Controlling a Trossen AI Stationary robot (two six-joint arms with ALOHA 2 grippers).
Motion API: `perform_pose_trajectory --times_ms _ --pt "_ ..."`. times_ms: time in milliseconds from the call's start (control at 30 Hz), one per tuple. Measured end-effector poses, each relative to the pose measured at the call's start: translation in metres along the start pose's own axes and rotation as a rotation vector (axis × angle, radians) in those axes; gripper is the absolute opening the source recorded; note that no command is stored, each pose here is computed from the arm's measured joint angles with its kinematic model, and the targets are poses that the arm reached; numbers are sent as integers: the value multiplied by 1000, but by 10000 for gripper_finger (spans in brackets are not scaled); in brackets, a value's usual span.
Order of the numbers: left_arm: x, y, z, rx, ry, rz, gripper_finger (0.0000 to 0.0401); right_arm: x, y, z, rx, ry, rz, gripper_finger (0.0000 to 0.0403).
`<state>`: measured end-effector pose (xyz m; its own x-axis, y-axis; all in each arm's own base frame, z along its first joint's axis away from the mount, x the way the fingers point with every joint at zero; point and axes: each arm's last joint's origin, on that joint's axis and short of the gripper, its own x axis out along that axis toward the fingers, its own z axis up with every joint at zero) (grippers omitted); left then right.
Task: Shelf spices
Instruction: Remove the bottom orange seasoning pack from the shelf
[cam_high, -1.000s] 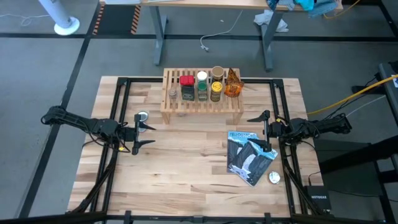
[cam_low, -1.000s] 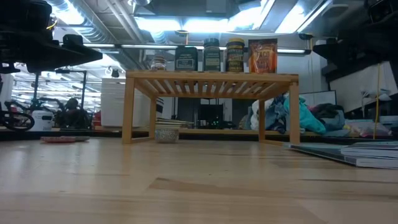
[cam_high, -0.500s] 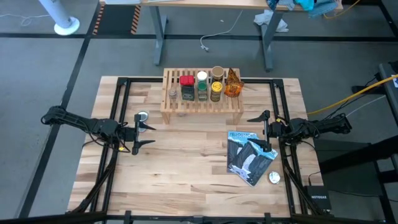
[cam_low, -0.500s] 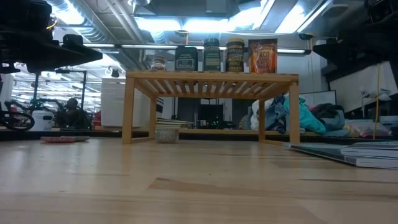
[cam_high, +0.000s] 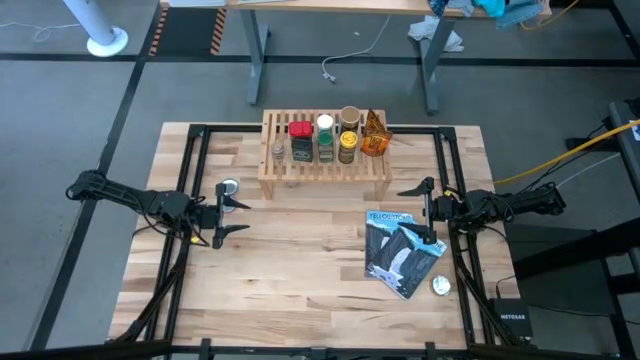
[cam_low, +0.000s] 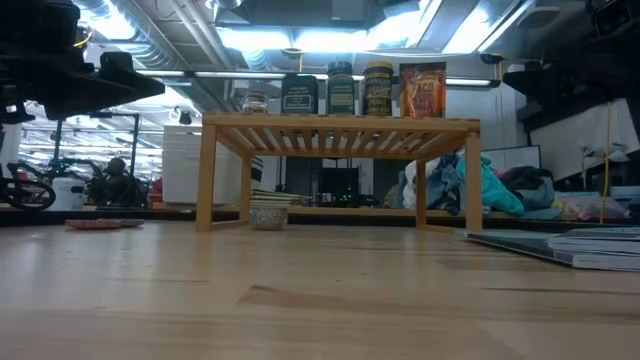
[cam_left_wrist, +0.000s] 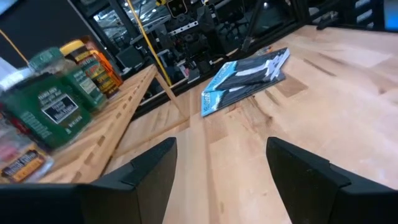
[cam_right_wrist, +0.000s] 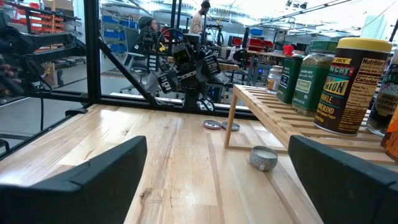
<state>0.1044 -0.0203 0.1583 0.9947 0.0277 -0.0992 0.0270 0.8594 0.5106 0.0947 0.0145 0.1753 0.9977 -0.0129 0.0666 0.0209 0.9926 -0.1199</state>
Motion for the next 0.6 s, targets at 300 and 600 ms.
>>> perform_pose_trajectory --times_ms 300,600 --pt "0 0 0 -68 -2 2 241 0 0 0 1 -2 0 397" --pt "0 1 0 -199 -3 10 241 0 0 2 5 -21 -3 397"
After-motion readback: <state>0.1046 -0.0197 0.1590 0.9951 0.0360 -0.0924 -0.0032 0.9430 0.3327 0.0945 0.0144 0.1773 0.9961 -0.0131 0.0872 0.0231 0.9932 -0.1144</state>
